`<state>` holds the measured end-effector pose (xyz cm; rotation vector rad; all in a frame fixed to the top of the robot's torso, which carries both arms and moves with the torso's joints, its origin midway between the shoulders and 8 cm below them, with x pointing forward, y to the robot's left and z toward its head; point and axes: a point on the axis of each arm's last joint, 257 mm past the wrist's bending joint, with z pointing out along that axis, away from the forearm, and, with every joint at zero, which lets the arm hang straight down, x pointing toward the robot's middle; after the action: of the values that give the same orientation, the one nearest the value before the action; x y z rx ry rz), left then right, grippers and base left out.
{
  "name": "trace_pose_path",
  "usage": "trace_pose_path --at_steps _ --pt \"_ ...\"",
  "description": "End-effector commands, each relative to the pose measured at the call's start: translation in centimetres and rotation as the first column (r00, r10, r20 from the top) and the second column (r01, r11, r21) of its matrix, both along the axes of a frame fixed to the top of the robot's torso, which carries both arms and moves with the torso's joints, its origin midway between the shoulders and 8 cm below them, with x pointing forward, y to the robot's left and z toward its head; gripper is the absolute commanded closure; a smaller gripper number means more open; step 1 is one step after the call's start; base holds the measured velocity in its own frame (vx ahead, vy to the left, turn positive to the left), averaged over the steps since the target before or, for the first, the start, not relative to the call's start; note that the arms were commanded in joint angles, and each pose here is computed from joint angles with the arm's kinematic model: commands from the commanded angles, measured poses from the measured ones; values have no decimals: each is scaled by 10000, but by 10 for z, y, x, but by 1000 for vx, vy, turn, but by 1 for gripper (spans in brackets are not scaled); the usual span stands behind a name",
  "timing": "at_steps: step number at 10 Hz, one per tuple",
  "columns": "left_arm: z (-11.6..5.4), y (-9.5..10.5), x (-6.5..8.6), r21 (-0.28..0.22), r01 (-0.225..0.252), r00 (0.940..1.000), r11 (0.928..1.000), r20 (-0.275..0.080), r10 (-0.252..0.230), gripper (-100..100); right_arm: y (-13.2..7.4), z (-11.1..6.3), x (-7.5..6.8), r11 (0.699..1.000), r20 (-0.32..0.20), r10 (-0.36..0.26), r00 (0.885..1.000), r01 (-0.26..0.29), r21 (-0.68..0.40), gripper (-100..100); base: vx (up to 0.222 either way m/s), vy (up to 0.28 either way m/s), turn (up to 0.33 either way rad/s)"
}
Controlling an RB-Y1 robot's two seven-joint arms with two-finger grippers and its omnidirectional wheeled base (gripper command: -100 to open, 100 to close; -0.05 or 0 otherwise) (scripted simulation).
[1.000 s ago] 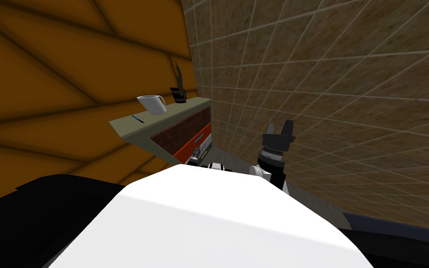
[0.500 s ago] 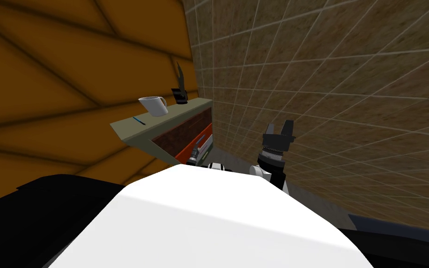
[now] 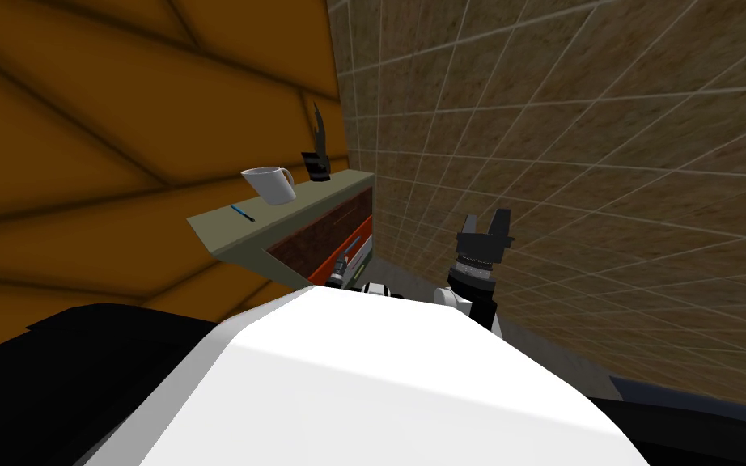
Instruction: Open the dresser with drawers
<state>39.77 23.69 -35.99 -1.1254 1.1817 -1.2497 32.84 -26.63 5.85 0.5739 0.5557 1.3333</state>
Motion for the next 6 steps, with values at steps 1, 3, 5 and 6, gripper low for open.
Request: trace_pose_path --at_steps 1,3,5,6 --pt "1 -5 1 -17 22 10000 10000 -4 -22 100 0 0 0 10000 0 0 10000 0 0 0 -49 -106 14" --pt "3 -8 2 -31 37 10000 10000 -7 -37 100 0 0 0 10000 2 2 10000 -2 3 0 -96 -180 12" --pt "3 -9 3 -37 41 10000 10000 -3 -41 100 0 0 0 10000 2 2 10000 -2 4 0 -58 -134 9" --pt "4 1 1 248 119 9999 9996 23 -119 -100 0 0 0 10000 1 1 10000 -1 1 0 0 0 0"
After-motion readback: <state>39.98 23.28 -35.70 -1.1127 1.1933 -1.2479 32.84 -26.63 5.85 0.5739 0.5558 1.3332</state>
